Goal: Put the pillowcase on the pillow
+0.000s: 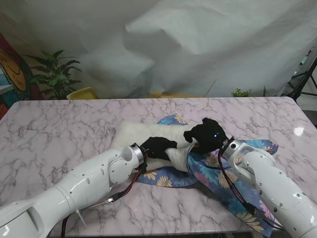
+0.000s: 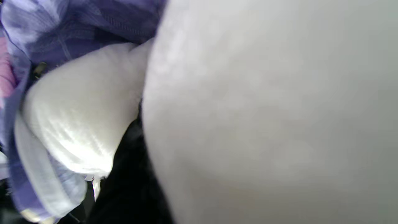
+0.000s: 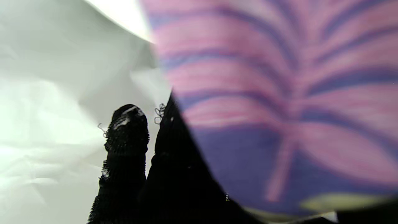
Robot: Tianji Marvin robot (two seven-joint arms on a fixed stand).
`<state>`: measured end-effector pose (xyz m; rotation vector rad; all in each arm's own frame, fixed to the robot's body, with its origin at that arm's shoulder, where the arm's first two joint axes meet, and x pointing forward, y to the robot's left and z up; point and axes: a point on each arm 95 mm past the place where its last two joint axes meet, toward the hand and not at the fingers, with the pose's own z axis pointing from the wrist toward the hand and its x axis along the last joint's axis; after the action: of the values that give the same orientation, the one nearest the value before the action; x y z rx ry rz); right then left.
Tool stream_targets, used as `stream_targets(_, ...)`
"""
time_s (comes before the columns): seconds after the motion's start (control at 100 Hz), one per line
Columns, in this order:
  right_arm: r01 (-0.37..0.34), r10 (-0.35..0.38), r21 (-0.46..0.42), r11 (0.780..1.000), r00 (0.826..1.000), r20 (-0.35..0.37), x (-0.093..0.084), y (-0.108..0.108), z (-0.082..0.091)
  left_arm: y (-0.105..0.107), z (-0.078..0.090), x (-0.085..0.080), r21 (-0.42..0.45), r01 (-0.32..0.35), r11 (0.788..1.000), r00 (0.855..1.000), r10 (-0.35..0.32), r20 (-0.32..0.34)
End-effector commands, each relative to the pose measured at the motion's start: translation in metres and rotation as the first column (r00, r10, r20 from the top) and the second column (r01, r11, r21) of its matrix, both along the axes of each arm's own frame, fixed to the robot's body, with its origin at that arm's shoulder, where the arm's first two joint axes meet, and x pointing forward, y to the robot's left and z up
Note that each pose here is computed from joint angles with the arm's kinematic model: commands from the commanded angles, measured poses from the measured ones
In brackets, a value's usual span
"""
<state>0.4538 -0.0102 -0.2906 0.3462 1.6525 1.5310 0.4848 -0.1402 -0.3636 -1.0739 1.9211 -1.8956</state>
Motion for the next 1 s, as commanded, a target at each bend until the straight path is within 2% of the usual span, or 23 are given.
stream_targets(0.0,0.024,-0.025,-0.018,1.000,0.999,-0.025,0.006,-0.012,0.008,0.016,-0.021,-0.007,0.049,0.000,0.999,0.999,0.002,-0.040)
stream_targets(0.14,0.054,-0.057,-0.092,0.994,0.998,-0.028,0.015,-0.021,0.010,0.018,-0.025,-0.010,0.048,0.012,0.999,0.999,-0.010,-0.052)
stream_targets(0.26,0.084,-0.097,-0.194,0.977,0.994,-0.057,0.017,-0.029,0.013,0.016,-0.027,-0.012,0.044,0.023,0.999,0.998,-0.021,-0.053)
stream_targets(0.53,0.127,-0.182,-0.326,0.937,0.973,-0.144,0.002,-0.042,0.027,0.013,-0.030,-0.015,0.044,0.037,0.998,0.997,-0.034,-0.065)
stream_targets(0.74,0.158,-0.236,-0.317,0.935,0.946,-0.224,-0.013,-0.047,0.029,0.013,-0.030,-0.016,0.046,0.041,0.998,0.997,-0.038,-0.072)
stream_targets(0.9,0.174,-0.246,-0.245,0.954,0.920,-0.306,-0.028,-0.054,0.029,0.013,-0.030,-0.016,0.047,0.041,0.998,0.997,-0.037,-0.074)
stream_targets(0.99,0.181,-0.262,-0.261,0.948,0.910,-0.320,-0.038,-0.057,0.031,0.012,-0.030,-0.016,0.048,0.039,0.998,0.997,-0.035,-0.074)
